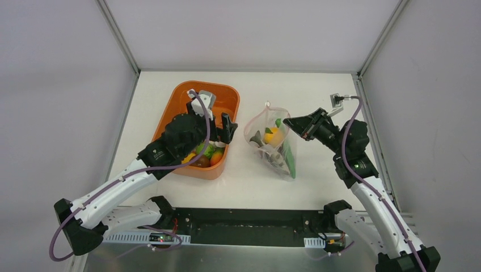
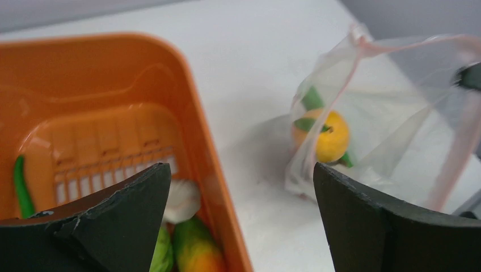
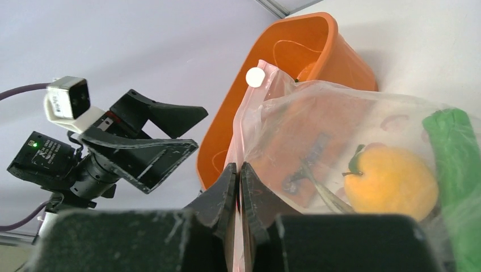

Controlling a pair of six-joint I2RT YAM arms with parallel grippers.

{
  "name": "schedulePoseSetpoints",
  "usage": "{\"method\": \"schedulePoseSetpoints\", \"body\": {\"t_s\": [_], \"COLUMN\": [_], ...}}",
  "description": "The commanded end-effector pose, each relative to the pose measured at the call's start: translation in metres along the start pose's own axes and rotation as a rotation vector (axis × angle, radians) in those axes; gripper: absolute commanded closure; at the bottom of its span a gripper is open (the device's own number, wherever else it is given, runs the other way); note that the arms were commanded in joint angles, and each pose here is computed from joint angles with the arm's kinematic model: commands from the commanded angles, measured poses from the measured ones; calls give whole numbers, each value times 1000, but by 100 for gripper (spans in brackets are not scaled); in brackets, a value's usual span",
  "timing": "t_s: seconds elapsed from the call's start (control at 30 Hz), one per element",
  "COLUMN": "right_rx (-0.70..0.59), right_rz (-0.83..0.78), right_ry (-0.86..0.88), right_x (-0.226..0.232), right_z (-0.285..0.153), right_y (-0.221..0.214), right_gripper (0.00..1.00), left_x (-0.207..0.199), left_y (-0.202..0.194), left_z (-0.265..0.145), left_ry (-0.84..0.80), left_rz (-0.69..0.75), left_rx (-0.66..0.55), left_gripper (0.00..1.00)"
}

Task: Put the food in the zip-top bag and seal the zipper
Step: Pick up the fake fruit from the bin.

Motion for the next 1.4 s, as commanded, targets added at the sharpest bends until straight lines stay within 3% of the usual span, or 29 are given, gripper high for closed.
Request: {"method": "schedulePoseSetpoints", "body": {"t_s": [0.0, 0.17, 0.4, 0.63, 0.77, 0.97, 1.23, 1.37], "right_rx": [-11, -57, -69, -12, 18, 25, -5, -25], "right_rz": [-115, -175, -298, -392, -361, -408, -430, -414], "right_ry": [48, 112, 64, 29, 8, -23, -32, -6], "right_x": [3, 0, -18, -38, -47, -56, -50, -38], "right_z": [3, 4, 18, 37, 46, 53, 47, 42], "right_y": [5, 5, 14, 15, 14, 19, 23, 25], "right_gripper": [92, 93, 94, 97, 99, 99, 98, 98], "left_x": [42, 61, 108, 98, 88, 95, 86, 84], "left_y": [-47, -82, -116, -145, -152, -182, -205, -208], "left_z": [-16, -29, -26, -15, -3, 14, -1, -7], "left_ry": [236, 316, 486, 369, 259, 233, 220, 221], "left_rz": [25, -30, -127, -86, -98, -193, -253, -262], "left_rx": [144, 254, 441, 718, 790, 946, 1082, 1071], "left_gripper": [1, 1, 1, 1, 1, 2, 2, 7]}}
Point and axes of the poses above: each gripper's point midway between its finger pads, its own z axis out along the fingers, its own x axis along the line the jaws close on, y = z × x, the point moved 3 cm from there along -z, back along the fingers, and after that the axes turned 10 degrees about z, right-handed, at the moved point
